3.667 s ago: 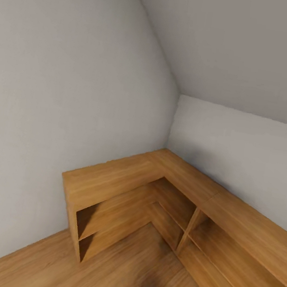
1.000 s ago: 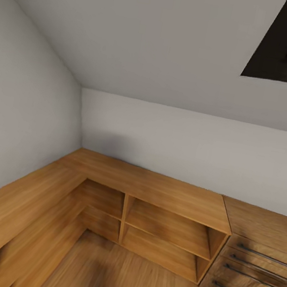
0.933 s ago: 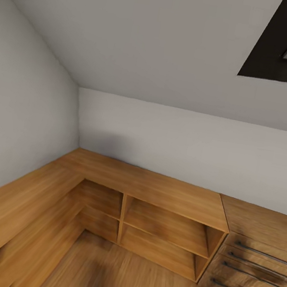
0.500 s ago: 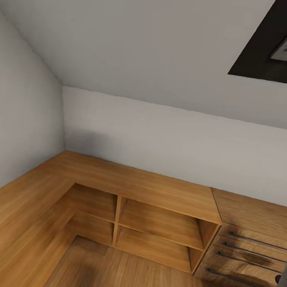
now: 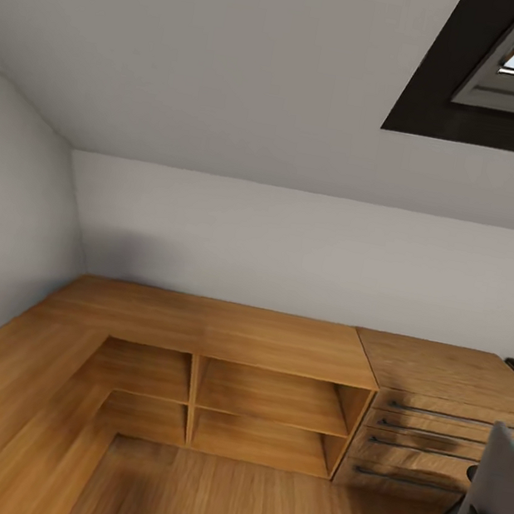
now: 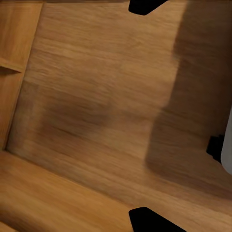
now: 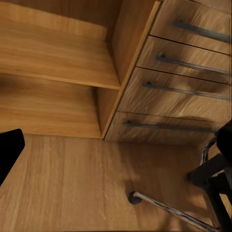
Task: In the bedroom, organize the workspace by keeping the computer under the desk, ensuring the monitor is on the desk, placing the keyboard on the desk next to the monitor, placing the mouse on the desk next to the keyboard, moving the folder from the swivel chair onto the desk next to the mouse, stacking the notebook on top of the folder with the pen on top of the notebook, and positioning the swivel chair next to the desk.
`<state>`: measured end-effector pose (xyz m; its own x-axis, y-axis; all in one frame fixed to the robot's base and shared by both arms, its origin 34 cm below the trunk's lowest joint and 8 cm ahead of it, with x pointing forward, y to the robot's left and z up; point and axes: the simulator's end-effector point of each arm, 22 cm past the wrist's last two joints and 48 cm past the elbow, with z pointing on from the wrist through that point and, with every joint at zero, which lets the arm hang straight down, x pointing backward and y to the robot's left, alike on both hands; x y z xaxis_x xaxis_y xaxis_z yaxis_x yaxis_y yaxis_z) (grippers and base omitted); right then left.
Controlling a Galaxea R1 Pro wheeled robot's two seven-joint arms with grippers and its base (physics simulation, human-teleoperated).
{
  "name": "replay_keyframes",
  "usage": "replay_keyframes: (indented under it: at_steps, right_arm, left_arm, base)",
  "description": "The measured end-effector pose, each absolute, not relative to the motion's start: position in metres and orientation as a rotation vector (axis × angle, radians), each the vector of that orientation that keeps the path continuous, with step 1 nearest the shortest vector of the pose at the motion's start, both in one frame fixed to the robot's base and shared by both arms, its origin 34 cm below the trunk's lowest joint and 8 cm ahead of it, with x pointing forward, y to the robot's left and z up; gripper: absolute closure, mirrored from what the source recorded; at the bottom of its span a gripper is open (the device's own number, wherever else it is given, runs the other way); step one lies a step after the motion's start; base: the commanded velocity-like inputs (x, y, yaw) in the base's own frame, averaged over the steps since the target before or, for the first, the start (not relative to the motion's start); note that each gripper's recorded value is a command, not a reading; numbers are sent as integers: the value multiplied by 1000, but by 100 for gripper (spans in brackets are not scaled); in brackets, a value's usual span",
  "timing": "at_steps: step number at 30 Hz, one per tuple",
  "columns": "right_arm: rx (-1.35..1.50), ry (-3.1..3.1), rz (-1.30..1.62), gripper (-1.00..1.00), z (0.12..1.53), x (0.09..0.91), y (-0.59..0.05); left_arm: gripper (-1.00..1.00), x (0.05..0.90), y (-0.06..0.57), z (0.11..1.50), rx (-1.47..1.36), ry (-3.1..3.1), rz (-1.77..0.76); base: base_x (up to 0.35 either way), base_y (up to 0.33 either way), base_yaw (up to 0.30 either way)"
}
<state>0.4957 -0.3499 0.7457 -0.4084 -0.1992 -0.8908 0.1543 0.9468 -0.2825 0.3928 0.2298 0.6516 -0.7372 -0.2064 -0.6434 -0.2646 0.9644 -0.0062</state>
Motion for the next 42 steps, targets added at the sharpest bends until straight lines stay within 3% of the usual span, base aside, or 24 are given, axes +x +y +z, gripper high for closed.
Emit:
replay_keyframes:
  at_steps: [27, 42]
  right_arm:
    - [-33, 1954, -387, -100, 746, 495, -351]
    - [-28, 1965, -395, -100, 742, 493, -353]
  left_arm:
    - [-100, 393, 230, 652, -327, 2421, 111]
    - [-100, 390, 230, 649, -329, 2431, 113]
  base:
    - [265, 90, -243]
    - [43, 18, -193]
